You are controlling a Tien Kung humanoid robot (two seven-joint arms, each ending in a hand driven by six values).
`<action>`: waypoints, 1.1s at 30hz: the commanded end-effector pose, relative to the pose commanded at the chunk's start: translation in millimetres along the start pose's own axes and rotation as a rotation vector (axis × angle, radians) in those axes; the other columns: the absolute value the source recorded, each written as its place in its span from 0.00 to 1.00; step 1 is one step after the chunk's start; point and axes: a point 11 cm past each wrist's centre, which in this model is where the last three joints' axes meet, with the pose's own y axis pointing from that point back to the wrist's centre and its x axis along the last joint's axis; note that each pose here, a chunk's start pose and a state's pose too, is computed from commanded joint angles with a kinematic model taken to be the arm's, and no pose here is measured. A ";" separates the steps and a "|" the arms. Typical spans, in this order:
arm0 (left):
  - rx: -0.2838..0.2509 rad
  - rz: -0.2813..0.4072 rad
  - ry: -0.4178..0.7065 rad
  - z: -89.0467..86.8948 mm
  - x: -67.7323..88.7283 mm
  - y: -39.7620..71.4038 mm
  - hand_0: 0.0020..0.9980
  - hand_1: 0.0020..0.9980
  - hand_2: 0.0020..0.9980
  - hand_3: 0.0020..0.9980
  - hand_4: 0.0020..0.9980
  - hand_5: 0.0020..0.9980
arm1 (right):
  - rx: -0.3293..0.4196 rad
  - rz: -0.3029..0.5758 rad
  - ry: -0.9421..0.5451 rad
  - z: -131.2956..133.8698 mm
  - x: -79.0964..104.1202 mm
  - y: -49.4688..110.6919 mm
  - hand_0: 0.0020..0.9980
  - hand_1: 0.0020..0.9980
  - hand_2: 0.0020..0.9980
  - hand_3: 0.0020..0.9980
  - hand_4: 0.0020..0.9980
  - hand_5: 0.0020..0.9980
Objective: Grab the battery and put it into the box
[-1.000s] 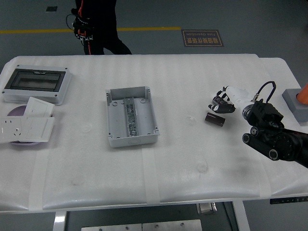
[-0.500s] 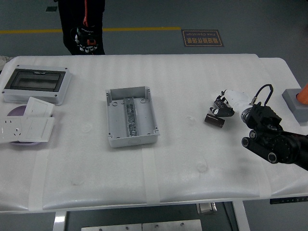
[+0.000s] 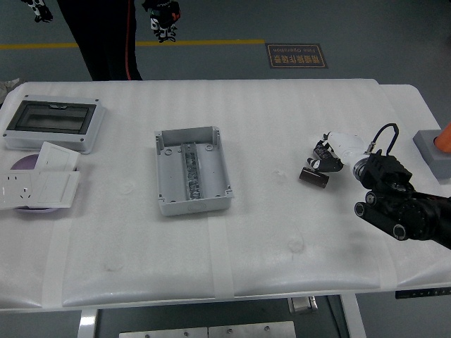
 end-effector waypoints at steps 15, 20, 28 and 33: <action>-0.025 0.005 0.012 3.6 1.9 0.5 0.53 0.64 0.59 0.49 0.55 0.47 | 0.019 -0.016 0.034 -5.6 -3.0 1.1 0.82 0.59 0.55 0.70 0.39 0.22; -0.029 0.005 0.014 4.5 2.4 0.7 0.52 0.64 0.60 0.49 0.55 0.47 | 0.023 -0.018 0.044 -6.6 -2.8 1.2 0.79 0.56 0.56 0.68 0.24 0.00; -0.034 0.007 0.016 5.4 2.9 0.9 0.52 0.64 0.60 0.49 0.55 0.46 | 0.029 -0.008 0.052 -9.3 1.9 1.0 0.43 0.37 0.53 0.62 0.05 0.00; -0.038 0.009 0.017 6.1 3.4 1.0 0.52 0.64 0.60 0.49 0.55 0.46 | 0.045 0.015 0.043 -15.8 13.1 1.4 0.43 0.37 0.53 0.62 0.05 0.00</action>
